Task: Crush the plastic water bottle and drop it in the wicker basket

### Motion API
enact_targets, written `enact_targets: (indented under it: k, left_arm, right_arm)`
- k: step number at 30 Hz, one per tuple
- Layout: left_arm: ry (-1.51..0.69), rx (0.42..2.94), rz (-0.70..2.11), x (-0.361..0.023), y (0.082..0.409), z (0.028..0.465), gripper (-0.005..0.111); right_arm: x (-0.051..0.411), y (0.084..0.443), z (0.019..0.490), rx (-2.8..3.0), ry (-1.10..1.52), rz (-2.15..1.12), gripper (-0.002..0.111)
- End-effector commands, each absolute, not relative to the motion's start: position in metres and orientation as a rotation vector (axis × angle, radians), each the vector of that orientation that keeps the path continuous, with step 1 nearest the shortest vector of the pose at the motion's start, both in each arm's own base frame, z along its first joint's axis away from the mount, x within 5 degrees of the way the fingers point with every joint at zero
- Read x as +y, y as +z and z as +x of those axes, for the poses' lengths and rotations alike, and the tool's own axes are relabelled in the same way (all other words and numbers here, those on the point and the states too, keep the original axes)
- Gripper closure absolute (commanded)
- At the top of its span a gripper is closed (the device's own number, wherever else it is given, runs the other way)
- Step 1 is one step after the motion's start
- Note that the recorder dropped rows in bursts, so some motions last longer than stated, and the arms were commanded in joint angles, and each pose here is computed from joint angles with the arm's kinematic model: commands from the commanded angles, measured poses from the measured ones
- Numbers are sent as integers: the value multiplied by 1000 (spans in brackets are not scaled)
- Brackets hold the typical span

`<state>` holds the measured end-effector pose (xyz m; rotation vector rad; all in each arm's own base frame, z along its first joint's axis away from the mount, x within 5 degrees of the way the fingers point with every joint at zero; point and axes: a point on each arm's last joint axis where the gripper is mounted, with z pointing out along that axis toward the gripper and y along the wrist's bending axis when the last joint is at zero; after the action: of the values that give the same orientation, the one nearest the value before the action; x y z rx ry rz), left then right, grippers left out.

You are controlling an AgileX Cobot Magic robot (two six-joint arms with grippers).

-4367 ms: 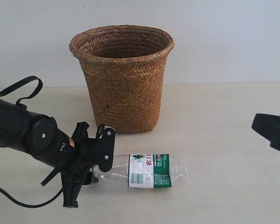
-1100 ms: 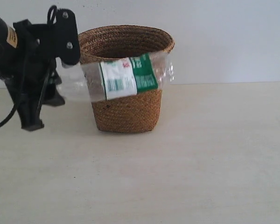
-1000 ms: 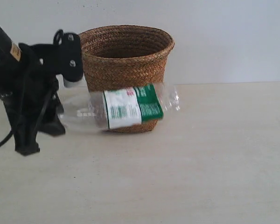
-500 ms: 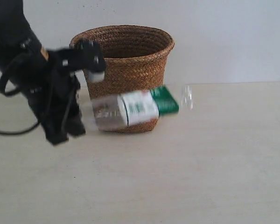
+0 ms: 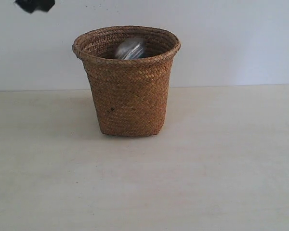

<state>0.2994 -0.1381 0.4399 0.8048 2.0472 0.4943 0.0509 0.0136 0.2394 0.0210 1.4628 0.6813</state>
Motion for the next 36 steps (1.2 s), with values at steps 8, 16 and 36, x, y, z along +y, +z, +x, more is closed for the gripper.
enact_targets:
  k: [8, 16, 36]
  left_arm:
    - [104, 2280, 1107, -160, 413, 274, 13]
    - [-75, 2394, 1134, -168, 385, 265, 57]
    - [-927, 2316, 888, -156, 354, 156, 103]
  right_arm:
    - [13, 239, 51, 1459, 671, 10, 109]
    - [13, 239, 51, 1459, 671, 10, 109]
    - [13, 239, 51, 1459, 671, 10, 109]
